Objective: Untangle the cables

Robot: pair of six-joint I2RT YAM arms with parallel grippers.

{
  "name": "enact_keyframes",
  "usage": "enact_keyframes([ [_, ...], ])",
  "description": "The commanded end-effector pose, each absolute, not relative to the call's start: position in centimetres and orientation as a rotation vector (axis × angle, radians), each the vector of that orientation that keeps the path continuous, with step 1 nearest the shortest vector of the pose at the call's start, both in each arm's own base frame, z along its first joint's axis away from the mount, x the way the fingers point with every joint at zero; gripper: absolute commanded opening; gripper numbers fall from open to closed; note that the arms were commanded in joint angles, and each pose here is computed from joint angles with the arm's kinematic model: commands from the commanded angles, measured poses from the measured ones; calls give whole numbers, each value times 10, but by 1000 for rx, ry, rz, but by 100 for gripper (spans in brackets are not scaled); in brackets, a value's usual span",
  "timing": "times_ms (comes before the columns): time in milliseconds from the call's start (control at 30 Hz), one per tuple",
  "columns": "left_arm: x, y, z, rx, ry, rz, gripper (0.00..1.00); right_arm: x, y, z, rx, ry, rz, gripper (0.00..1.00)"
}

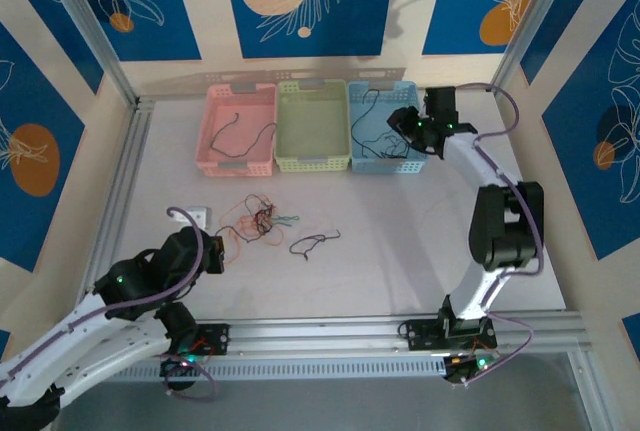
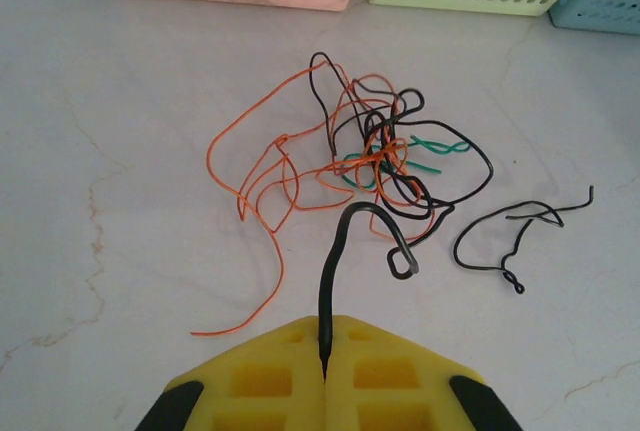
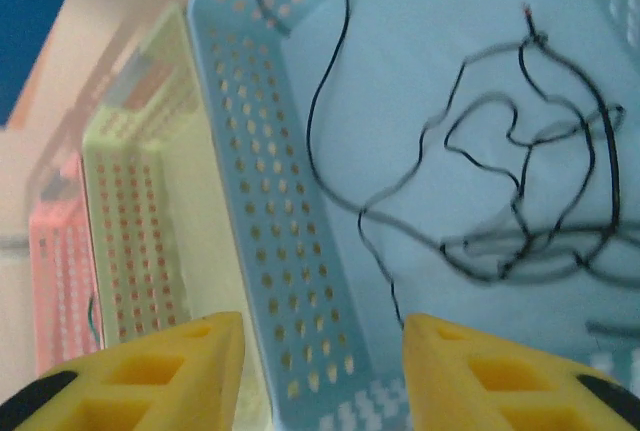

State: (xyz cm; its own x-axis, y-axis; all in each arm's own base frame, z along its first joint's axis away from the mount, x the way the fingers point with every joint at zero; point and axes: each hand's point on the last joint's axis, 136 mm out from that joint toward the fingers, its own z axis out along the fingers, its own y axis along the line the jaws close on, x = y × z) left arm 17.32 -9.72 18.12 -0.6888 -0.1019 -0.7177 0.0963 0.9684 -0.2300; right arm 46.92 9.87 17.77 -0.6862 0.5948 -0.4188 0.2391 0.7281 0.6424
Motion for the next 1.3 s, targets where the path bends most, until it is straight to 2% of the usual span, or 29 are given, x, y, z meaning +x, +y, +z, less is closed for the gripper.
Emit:
enact_keyframes([
  [0,174,-104,178,25,2311,-349,0,427,116,226,464,2210,750,50],
  [100,173,-109,176,35,2318,-370,0,383,135,232,363,2172,843,50],
  [233,173,-113,171,43,2334,-378,0,332,168,212,273,2179,942,49],
  [500,174,-122,147,2,2375,-420,0,275,244,128,165,2489,1007,46],
  [700,172,-124,136,18,2419,-398,0,258,251,78,186,2688,775,44],
  [1100,171,-120,136,12,2406,-391,0,263,243,45,176,2817,364,42],
  [1267,172,-119,135,15,2404,-387,0,262,243,35,169,2857,276,41],
])
